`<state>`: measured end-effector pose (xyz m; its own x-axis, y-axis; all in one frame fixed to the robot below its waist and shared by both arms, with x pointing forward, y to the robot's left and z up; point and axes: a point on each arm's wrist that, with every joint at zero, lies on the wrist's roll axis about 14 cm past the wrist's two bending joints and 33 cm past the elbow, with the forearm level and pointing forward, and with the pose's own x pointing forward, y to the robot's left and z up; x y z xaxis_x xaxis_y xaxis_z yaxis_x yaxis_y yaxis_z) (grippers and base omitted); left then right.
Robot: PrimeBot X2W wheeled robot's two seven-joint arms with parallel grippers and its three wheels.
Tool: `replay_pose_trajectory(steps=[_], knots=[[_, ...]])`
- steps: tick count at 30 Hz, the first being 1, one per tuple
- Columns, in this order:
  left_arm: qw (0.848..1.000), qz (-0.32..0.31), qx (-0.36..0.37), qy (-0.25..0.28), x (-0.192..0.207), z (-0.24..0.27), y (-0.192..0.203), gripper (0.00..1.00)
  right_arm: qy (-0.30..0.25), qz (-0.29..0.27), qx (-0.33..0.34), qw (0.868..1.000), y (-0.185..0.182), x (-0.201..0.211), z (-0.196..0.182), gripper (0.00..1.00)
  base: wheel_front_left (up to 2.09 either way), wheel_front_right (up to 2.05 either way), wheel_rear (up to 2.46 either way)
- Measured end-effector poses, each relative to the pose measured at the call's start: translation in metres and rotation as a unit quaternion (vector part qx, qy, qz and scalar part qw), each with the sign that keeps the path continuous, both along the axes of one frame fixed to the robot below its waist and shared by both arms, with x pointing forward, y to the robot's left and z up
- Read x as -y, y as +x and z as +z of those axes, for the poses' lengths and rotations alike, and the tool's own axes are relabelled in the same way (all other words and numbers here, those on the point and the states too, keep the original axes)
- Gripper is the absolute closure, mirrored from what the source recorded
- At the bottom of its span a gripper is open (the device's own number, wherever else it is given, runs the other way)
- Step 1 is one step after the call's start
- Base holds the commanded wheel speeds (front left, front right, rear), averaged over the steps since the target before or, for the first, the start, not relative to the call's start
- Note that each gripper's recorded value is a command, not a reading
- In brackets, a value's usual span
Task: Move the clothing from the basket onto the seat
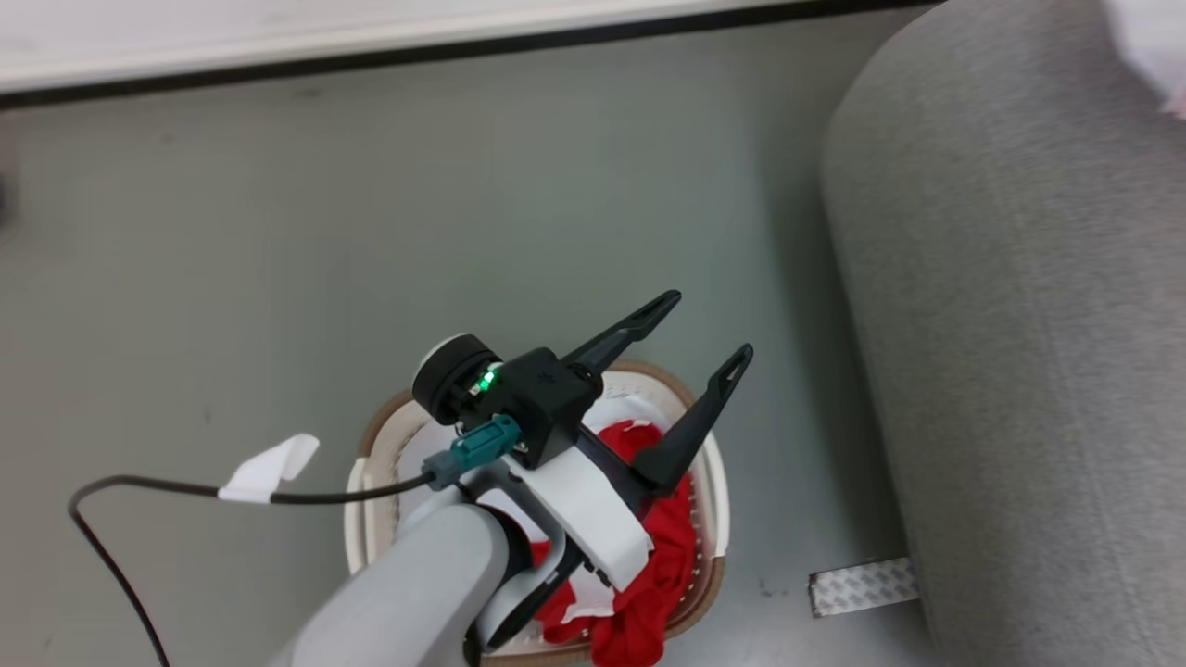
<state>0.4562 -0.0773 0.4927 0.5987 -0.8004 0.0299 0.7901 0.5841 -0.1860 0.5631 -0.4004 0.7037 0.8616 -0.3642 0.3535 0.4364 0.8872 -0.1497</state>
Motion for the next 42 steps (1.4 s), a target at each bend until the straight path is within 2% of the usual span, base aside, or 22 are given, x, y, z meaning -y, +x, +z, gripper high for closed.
replay_pose_trajectory(steps=[2, 5, 8, 12, 13, 14, 15, 18, 24, 28, 35, 42], knots=[[1.0, 0.009, -0.006, 0.004, -0.007, -0.007, 0.004, 0.0, 0.015, -0.023, -0.035, 0.999, 0.005, 0.015, -0.032, 1.0, 0.0, 0.0, 0.0], [1.0, 0.02, -0.014, 0.006, -0.014, -0.015, 0.006, 0.0, 0.06, -0.046, -0.099, 0.992, 0.001, 0.026, -0.104, 1.0, 0.0, 0.0, 0.0], [0.999, 0.03, -0.026, 0.008, -0.018, -0.021, 0.002, 0.0, 0.105, -0.079, -0.154, 0.979, -0.026, 0.039, -0.168, 1.0, 0.0, 0.0, 0.0], [0.999, 0.037, -0.036, 0.011, -0.021, -0.023, -0.005, 0.0, 0.146, -0.109, -0.181, 0.966, -0.062, 0.046, -0.216, 0.98, 0.0, 0.0, 0.0], [0.998, 0.042, -0.038, 0.011, -0.023, -0.023, -0.006, 0.0, 0.158, -0.11, -0.186, 0.964, -0.068, 0.043, -0.226, 0.77, 0.0, 0.0, 0.0], [0.998, 0.047, -0.04, 0.009, -0.025, -0.022, -0.007, 0.0, 0.16, -0.111, -0.192, 0.962, -0.075, 0.04, -0.233, 0.7, 0.0, 0.0, 0.0], [0.998, 0.053, -0.042, 0.008, -0.027, -0.023, -0.008, 0.0, 0.162, -0.111, -0.194, 0.961, -0.08, 0.038, -0.238, 0.0, 0.0, 0.0, 0.0], [0.997, 0.064, -0.043, 0.012, -0.033, -0.022, -0.01, 0.0, 0.163, -0.112, -0.197, 0.96, -0.095, 0.035, -0.244, 0.0, 0.0, 0.0, 0.0], [0.994, 0.105, -0.034, 0.006, -0.05, -0.013, -0.011, 0.0, 0.149, -0.078, -0.188, 0.968, -0.105, 0.008, -0.237, 0.0, 0.0, 0.0, 0.0], [0.989, 0.146, -0.017, -0.005, -0.069, -0.003, -0.013, 0.0, 0.112, -0.052, -0.16, 0.979, -0.113, -0.007, -0.211, 0.0, 0.0, 0.0, 0.0], [0.97, 0.244, 0.01, 0.005, -0.122, 0.006, -0.019, 0.0, 0.077, 0.036, -0.112, 0.99, -0.132, -0.069, -0.181, 0.0, 0.0, 0.0, 0.0], [0.945, 0.325, 0.018, 0.013, -0.174, 0.013, -0.039, 0.0, 0.067, 0.128, -0.098, 0.985, -0.152, -0.135, -0.172, 0.0, 0.0, 0.0, 0.0]])
